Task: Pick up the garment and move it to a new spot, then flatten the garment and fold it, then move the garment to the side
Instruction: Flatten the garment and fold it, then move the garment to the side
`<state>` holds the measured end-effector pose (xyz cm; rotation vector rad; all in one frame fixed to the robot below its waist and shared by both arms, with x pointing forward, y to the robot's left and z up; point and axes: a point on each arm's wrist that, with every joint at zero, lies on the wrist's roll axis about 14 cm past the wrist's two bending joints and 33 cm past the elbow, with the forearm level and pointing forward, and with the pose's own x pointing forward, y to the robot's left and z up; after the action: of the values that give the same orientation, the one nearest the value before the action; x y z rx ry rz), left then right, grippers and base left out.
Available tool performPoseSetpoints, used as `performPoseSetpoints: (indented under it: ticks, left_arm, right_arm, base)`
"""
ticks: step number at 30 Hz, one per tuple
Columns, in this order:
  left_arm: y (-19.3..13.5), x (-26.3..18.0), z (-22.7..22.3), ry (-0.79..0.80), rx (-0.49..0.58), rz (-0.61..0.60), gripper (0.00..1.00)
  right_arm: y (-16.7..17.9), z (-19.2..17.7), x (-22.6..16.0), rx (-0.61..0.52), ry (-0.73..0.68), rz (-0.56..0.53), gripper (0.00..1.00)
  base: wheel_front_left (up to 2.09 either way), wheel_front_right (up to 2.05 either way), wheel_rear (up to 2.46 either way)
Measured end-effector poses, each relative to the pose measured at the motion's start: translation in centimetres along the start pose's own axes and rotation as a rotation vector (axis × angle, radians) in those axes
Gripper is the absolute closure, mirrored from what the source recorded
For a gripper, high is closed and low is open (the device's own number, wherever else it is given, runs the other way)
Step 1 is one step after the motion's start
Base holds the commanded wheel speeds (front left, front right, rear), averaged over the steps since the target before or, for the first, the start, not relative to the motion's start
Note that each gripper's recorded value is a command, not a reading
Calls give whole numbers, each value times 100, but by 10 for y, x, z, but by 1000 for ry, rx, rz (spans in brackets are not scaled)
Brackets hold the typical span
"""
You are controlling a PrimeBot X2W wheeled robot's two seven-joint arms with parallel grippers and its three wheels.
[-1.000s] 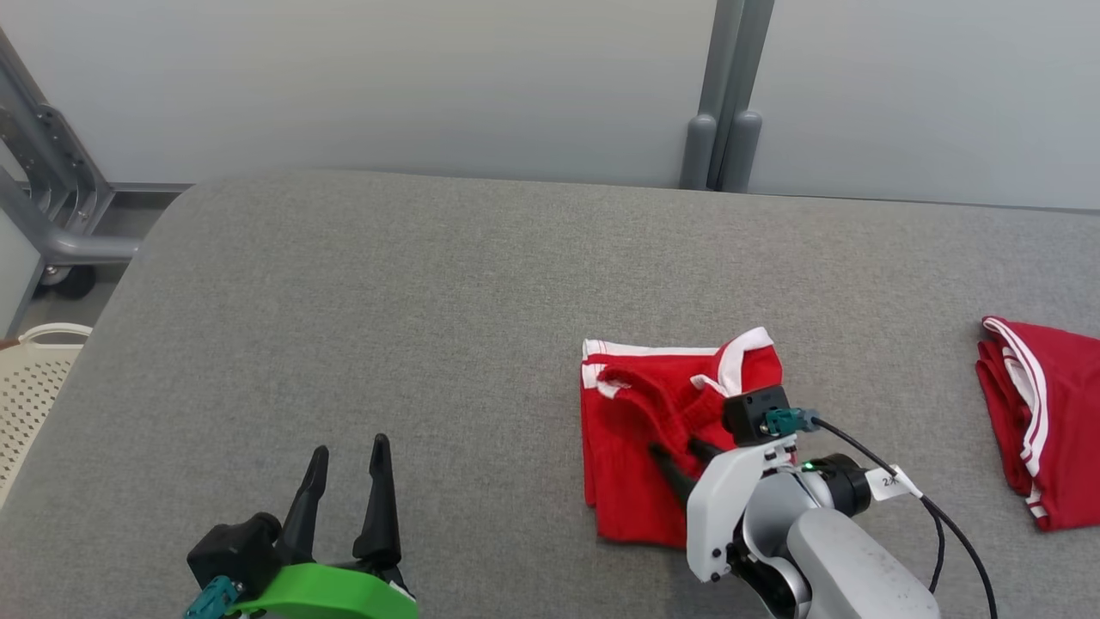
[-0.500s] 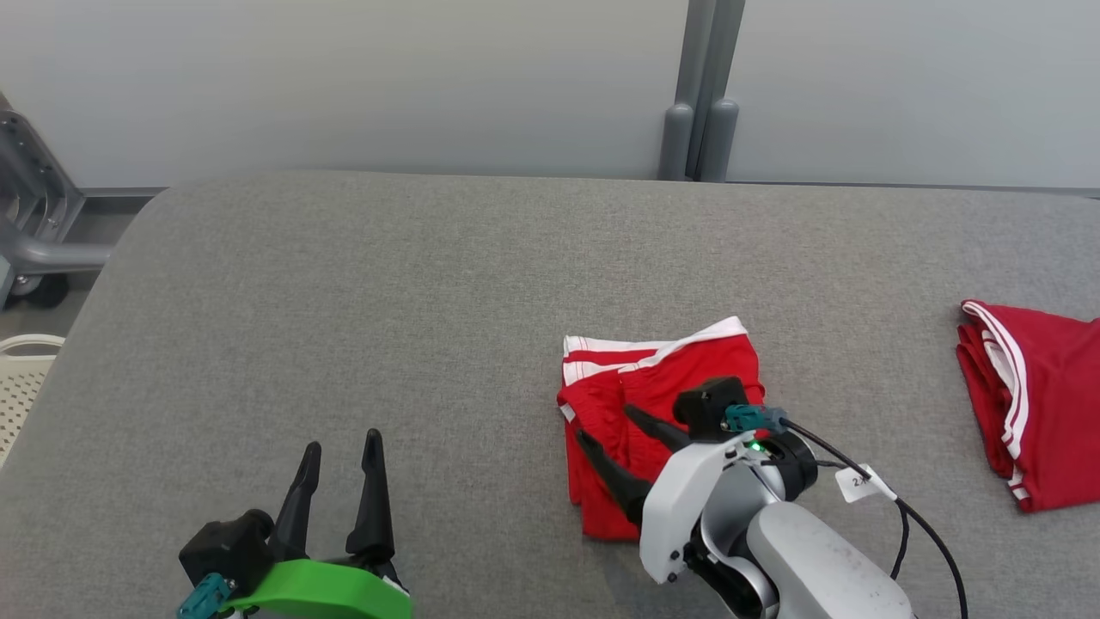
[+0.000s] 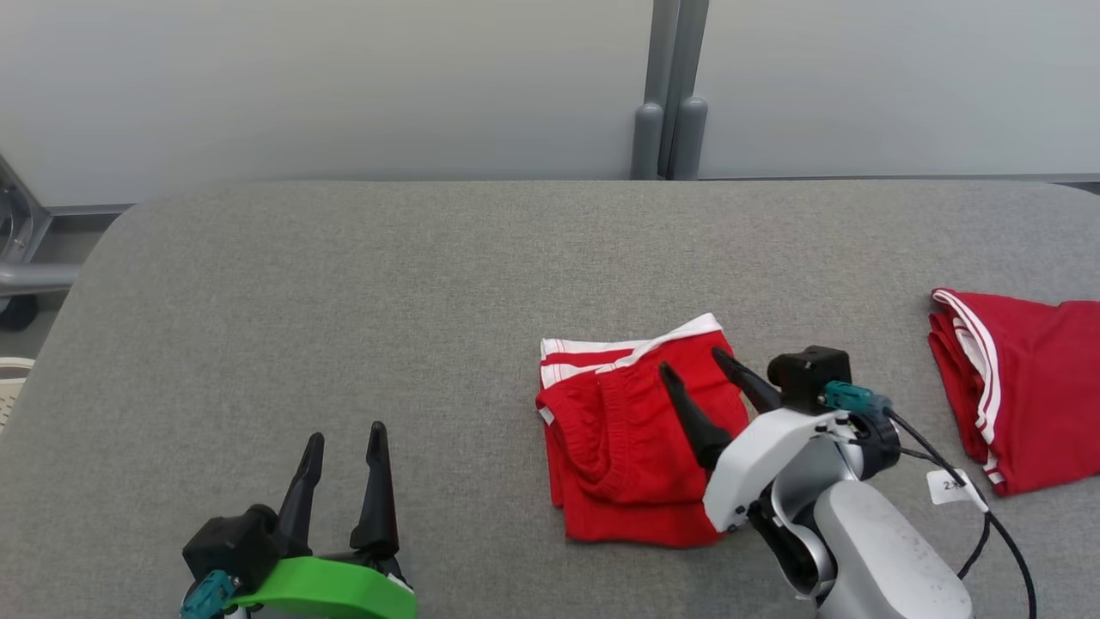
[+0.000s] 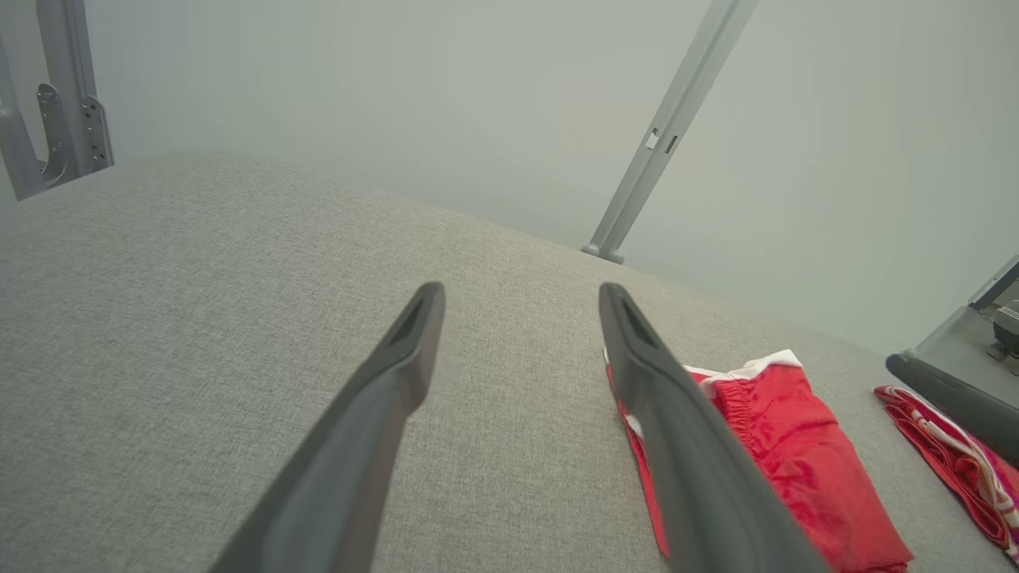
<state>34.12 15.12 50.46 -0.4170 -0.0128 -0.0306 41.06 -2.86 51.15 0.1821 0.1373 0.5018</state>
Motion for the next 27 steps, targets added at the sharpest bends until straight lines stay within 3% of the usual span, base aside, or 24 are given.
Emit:
performPoseSetpoints:
  ticks: [14, 27]
  left_arm:
    - [-15, -1, -3, 13, 2, -43, 0]
    - [-7, -7, -7, 30, 2, -16, 0]
  right_arm:
    - [-77, -10, -40, 2, 45, -256, 0]
    - [-77, -30, -28, 68, 182, -244, 0]
  base:
    - [0, 0, 0]
    - [0, 0, 0]
